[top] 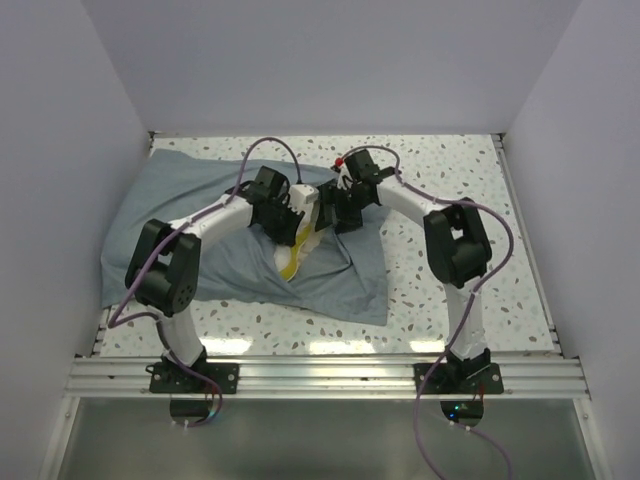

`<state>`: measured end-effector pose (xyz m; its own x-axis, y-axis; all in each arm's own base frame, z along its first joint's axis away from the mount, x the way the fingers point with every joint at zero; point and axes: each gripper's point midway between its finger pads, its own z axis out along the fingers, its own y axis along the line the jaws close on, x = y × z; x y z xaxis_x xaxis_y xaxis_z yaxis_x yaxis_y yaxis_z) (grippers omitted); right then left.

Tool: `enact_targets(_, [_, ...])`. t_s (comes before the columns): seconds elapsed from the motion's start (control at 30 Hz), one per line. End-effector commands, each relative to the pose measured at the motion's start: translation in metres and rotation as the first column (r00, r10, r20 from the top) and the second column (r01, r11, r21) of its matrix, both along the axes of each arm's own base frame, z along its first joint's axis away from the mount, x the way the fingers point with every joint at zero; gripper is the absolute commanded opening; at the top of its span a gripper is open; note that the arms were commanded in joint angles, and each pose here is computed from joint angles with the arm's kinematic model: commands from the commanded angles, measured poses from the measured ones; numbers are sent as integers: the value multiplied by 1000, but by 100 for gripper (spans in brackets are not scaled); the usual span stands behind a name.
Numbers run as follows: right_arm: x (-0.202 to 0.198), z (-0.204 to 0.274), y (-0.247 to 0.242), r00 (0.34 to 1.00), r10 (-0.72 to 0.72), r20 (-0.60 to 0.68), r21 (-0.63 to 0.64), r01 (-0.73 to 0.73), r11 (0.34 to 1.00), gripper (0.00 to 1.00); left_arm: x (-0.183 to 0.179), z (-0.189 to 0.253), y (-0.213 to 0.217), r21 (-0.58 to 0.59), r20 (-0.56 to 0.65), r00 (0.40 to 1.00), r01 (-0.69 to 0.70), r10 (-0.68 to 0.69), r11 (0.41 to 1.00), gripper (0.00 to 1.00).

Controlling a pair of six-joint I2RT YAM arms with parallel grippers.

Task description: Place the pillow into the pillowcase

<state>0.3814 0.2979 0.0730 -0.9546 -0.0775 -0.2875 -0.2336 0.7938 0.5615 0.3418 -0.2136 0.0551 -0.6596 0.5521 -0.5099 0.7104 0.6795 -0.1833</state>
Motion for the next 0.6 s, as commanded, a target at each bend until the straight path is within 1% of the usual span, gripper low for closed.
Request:
enact_targets(0.0, [18, -30, 4, 996, -85, -5, -79, 84, 993, 69, -12, 12, -16, -115, -26, 1000, -3, 0, 993, 0])
enact_targets(0.03, [18, -44, 1, 997, -81, -16, -117, 79, 990, 68, -11, 12, -16, -115, -24, 1000, -4, 1, 993, 0])
enact_targets(0.07, [21, -46, -1, 996, -84, -6, -133, 83, 988, 68, -11, 10, -16, -109, -28, 1000, -10, 7, 994, 0])
enact_targets(0.1, [20, -51, -6, 996, -90, -7, -163, 87, 983, 64, -10, 10, -15, -106, -28, 1000, -16, 13, 994, 0])
enact_targets(0.17, [19, -53, -14, 996, -85, 3, -197, 84, 977, 53, -10, 7, -15, -103, -34, 999, -16, 13, 995, 0])
enact_targets(0.2, [20, -53, -21, 996, -87, 22, -225, 89, 970, 34, -10, 5, -14, -100, -37, 999, -21, 17, 995, 0])
enact_targets(0.23, [20, -42, -24, 996, -82, 41, -223, 89, 971, 24, -9, 3, -14, -99, -38, 999, -26, 22, 995, 0])
enact_targets(0.3, [15, -40, -40, 996, -85, 38, -232, 91, 968, 7, -9, 0, -14, -99, -42, 999, -26, 21, 995, 0])
enact_targets(0.33, [13, -34, -43, 997, -64, 44, -222, 72, 972, 0, -8, -2, -15, -100, -42, 999, -31, 27, 994, 0])
enact_targets(0.43, [7, -10, -62, 998, -49, 41, -149, 54, 987, 0, -7, -10, -16, -99, -60, 998, -43, 37, 994, 0])
enact_targets(0.47, [8, 11, -64, 996, -43, 78, -114, 52, 992, 0, -6, -13, -16, -97, -60, 997, -47, 41, 994, 0])
enact_targets(0.53, [6, 30, -63, 994, -16, 104, -50, 21, 999, 0, -6, -19, -18, -106, -62, 997, -50, 44, 993, 0])
enact_targets(0.57, [4, 44, -61, 994, -1, 107, 5, 0, 1000, 0, -6, -21, -19, -110, -66, 997, -54, 47, 992, 0])
